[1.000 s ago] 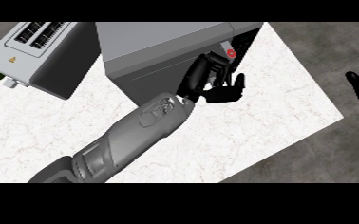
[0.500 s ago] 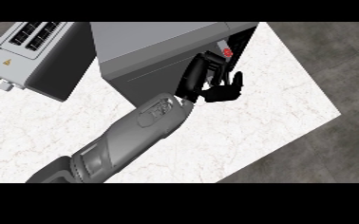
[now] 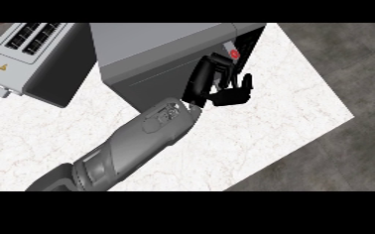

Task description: Pick up the milk, place it into the microwave and close the microwave

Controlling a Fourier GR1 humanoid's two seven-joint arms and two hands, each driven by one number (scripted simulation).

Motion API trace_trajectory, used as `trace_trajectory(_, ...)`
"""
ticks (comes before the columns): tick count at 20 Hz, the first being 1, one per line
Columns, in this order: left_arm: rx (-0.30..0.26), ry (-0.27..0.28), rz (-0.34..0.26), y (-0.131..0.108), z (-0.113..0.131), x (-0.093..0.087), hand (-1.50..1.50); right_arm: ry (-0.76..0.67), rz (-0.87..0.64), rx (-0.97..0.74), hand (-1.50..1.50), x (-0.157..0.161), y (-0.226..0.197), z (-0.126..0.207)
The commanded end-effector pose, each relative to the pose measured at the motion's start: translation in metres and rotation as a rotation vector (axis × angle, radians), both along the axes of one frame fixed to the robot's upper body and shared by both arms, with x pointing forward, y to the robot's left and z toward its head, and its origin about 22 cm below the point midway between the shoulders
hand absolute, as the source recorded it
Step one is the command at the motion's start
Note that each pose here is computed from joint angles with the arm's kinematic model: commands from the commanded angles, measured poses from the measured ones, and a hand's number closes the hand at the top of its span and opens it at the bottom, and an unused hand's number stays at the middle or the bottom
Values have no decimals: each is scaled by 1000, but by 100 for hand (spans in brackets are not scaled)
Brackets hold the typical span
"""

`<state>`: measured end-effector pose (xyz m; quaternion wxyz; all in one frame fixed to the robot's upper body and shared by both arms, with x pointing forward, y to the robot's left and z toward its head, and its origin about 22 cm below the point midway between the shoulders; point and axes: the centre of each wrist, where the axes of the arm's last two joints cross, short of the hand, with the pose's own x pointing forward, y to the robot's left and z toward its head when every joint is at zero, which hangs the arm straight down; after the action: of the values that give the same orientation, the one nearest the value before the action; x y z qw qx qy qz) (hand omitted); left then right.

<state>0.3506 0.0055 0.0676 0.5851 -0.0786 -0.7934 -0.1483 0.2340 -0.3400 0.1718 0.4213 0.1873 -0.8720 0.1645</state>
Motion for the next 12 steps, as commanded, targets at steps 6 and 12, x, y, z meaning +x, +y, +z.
trace_trajectory(6, 0, -56, -44, -28, 24, 4, 150, -3, 7, 14, -150, 5, -6, 9)
trace_trajectory(12, -9, -38, -27, -27, 22, 3, 150, -2, 40, 25, -150, 6, -6, 13)
